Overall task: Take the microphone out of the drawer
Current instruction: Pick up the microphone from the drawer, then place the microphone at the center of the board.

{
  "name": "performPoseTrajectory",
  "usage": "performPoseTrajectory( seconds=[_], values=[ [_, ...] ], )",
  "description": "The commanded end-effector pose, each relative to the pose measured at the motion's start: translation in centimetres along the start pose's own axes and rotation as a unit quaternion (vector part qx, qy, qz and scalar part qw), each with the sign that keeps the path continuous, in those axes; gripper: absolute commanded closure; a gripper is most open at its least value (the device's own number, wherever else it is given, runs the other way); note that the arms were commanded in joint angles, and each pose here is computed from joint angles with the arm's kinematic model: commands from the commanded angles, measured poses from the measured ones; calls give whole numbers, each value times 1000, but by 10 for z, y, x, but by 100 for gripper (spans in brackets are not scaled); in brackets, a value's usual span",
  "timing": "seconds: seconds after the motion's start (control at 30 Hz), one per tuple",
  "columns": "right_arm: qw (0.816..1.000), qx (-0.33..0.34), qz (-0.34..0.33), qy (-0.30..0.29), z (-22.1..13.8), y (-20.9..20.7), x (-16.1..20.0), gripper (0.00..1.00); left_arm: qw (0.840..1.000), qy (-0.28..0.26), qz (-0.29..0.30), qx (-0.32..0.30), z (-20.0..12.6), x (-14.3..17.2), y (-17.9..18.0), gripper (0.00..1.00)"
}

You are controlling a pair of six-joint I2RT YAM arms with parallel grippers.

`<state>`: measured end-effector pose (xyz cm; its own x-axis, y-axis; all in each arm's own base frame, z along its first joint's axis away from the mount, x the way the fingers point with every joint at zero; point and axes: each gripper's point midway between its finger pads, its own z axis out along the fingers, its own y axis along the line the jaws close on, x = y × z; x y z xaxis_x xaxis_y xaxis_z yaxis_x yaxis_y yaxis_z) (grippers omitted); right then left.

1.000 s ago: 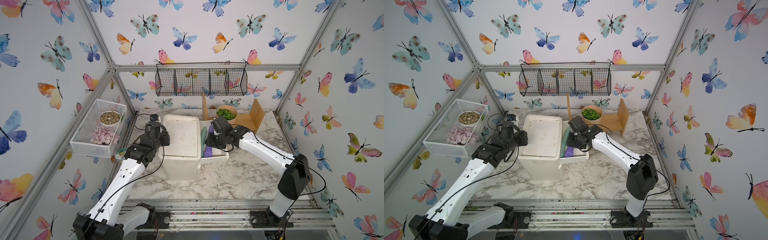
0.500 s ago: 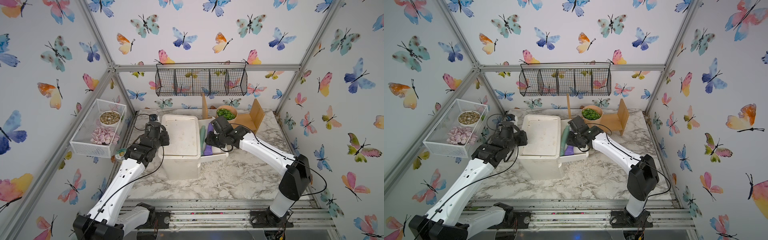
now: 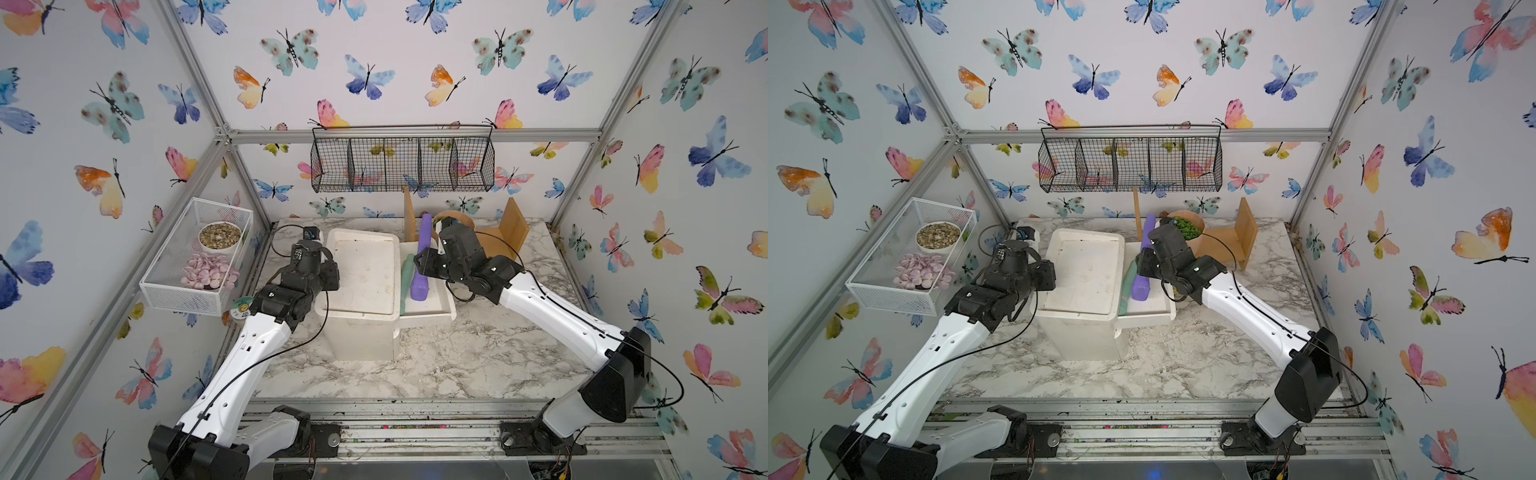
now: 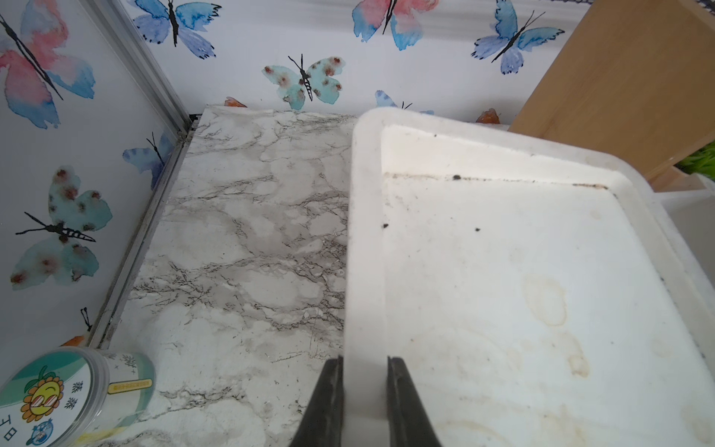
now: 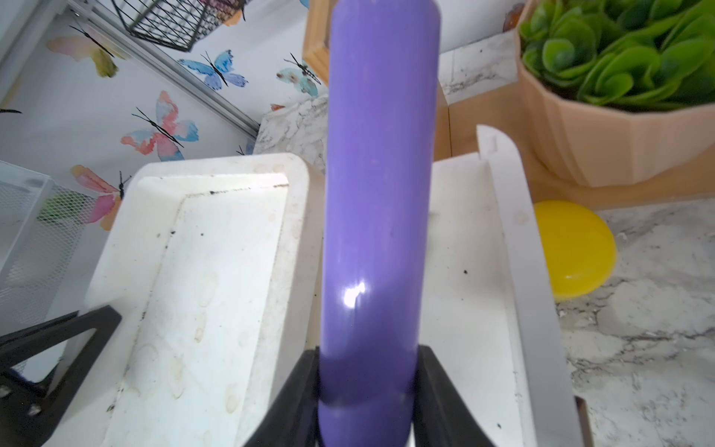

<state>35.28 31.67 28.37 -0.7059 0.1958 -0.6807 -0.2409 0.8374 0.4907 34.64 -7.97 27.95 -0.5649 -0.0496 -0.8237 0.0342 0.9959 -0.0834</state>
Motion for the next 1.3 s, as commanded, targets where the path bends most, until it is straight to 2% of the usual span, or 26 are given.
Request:
performPoseTrajectory(
  seconds=[0.0,0.23,0.37,0.5,0.67,0.8,1.03,1.23,1.27],
  values=[
    [997,-10,-25,-70,-15,11,-35,80,1000,-9,1,15,12,-8,-7,100],
    [990,-4,-70,-124,-40,19,-66,85,999,-5,29,14,14,-9,-8,100],
    [983,36,-97,-152,-55,9,-80,85,1000,-3,27,14,13,-11,-8,98],
    [973,93,-119,-176,-68,-11,-87,86,999,-9,15,29,8,-19,-13,83],
    [957,159,-148,-190,-81,-35,-91,86,999,-17,3,41,5,-29,-19,55],
    [947,205,-159,-188,-86,-62,-92,86,999,-21,-2,45,3,-36,-21,46],
    [957,225,-113,-146,-80,-129,-85,86,999,-34,-8,34,-2,-45,-17,41],
    [977,192,-40,-88,-59,-189,-64,86,998,-44,-12,31,-4,-48,-15,40],
    [979,187,-33,-77,-54,-197,-58,85,998,-45,-14,29,-4,-48,-14,35]
  ],
)
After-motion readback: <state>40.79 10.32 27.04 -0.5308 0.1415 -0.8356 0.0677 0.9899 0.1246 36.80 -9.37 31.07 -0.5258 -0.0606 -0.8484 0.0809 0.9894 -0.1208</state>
